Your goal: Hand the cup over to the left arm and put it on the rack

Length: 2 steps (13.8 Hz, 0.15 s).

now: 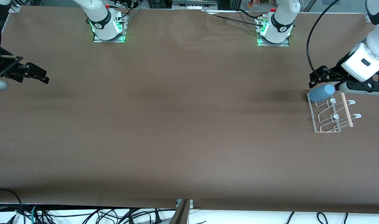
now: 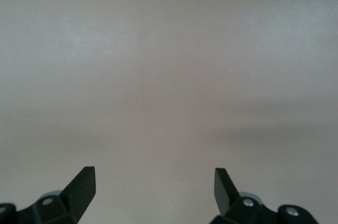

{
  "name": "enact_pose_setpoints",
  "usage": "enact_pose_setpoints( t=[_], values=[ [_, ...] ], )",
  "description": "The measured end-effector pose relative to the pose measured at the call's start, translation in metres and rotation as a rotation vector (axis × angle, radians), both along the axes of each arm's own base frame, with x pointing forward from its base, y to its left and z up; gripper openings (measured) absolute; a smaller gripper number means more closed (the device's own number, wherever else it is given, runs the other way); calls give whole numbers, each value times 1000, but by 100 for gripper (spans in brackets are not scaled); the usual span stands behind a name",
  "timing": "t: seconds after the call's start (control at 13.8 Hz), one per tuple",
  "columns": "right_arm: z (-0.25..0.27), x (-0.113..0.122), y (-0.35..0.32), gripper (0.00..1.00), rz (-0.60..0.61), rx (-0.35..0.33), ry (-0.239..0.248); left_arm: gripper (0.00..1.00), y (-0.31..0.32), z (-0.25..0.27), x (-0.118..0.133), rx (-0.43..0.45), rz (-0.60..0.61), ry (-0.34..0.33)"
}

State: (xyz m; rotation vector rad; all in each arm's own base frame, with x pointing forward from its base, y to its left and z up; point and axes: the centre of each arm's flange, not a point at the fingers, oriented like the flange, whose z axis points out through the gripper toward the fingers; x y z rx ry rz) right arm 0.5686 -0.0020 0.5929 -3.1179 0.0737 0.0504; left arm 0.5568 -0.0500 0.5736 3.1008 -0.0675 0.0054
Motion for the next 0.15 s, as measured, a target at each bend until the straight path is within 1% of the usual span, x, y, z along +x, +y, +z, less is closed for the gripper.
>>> enact_pose_setpoints(
  t=[0.15],
  values=[
    [0,0,0,100,0,0,0,100,-1,-5,-5,3,-2,8]
  ],
)
